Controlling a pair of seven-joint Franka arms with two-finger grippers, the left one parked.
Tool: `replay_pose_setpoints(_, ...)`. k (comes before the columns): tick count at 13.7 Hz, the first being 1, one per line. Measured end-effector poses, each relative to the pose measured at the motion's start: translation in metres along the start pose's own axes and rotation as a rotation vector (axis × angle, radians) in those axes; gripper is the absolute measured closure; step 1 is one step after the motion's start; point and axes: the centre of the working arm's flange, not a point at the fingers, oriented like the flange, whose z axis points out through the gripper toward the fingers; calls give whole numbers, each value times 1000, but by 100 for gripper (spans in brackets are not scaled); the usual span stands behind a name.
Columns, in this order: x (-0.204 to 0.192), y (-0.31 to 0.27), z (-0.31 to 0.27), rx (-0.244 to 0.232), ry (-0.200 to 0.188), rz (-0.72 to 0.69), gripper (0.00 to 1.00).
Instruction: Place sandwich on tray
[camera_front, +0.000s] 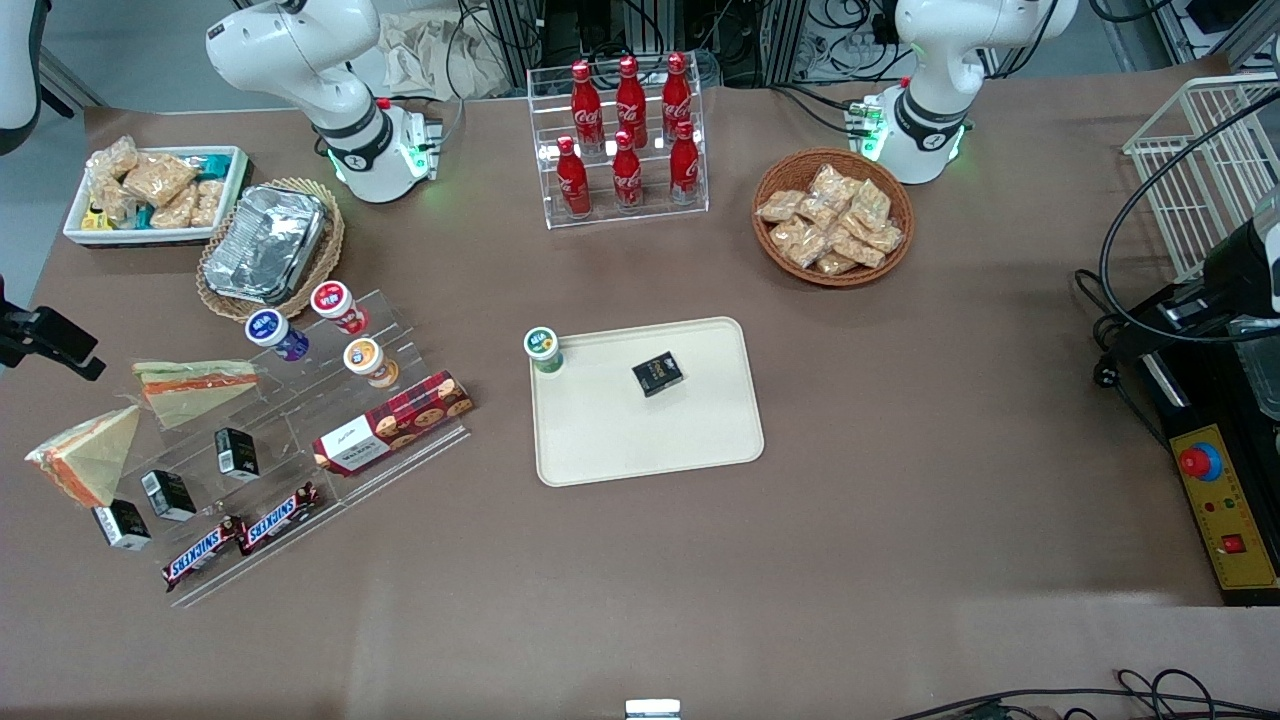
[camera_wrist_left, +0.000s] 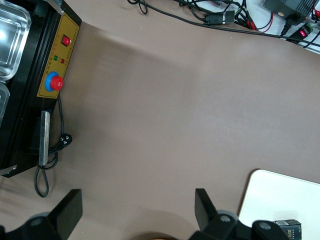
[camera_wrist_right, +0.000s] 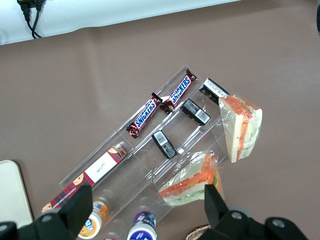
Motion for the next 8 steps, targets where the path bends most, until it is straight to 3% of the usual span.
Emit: replay_pose_setpoints(8, -1, 0, 0, -4, -7, -4, 0)
